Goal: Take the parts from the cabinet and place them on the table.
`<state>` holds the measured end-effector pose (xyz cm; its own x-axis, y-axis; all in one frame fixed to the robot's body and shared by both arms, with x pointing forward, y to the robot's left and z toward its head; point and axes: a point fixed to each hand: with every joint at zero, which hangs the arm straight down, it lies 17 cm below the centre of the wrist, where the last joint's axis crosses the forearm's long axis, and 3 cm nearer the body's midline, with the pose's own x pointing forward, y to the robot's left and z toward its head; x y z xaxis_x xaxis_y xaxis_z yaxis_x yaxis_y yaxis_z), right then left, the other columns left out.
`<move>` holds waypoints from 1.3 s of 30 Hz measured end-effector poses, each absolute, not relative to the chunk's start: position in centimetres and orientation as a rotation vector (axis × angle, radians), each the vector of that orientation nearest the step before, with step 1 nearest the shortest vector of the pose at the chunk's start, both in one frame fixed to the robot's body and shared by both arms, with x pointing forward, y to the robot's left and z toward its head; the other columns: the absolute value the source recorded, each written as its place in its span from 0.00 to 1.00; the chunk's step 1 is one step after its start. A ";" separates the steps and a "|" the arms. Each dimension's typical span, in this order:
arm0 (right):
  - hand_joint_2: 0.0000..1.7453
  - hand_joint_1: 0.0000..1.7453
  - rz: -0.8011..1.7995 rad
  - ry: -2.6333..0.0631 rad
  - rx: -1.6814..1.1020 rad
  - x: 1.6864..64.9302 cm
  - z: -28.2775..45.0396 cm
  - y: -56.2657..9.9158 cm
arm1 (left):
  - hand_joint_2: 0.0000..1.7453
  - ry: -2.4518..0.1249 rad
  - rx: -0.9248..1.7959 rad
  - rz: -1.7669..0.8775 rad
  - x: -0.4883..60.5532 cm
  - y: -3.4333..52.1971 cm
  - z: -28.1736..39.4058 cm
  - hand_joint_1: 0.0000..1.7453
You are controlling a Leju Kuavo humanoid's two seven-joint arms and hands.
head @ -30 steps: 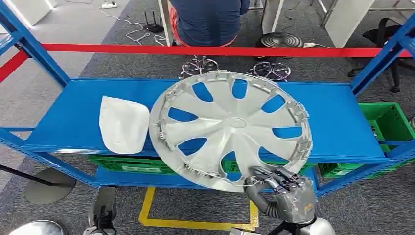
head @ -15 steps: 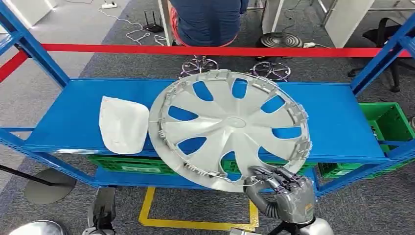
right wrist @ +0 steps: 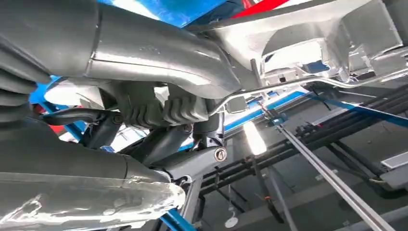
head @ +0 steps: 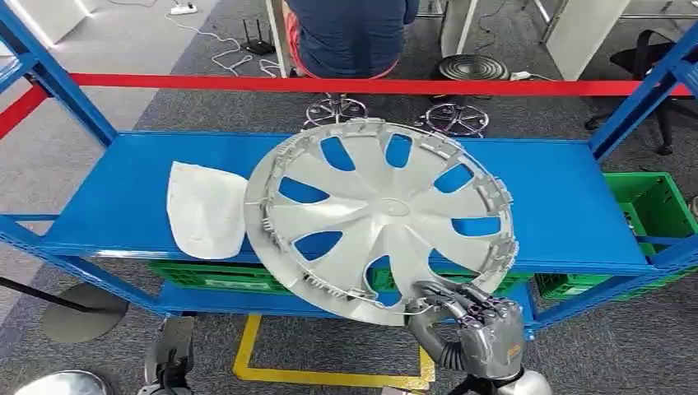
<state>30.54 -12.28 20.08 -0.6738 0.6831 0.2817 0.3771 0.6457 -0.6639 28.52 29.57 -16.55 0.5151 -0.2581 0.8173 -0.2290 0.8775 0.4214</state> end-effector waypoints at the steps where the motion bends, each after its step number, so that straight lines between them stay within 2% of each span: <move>1: 1.00 1.00 0.782 -2.345 -0.826 30.5 20.1 -12.3 | 0.00 -1.042 0.524 -0.018 28.5 29.6 -16.6 0.00; 39: 1.00 1.00 0.736 -2.341 -0.779 30.4 19.9 -12.1 | 0.00 -1.024 0.554 0.020 28.1 30.5 -16.7 0.00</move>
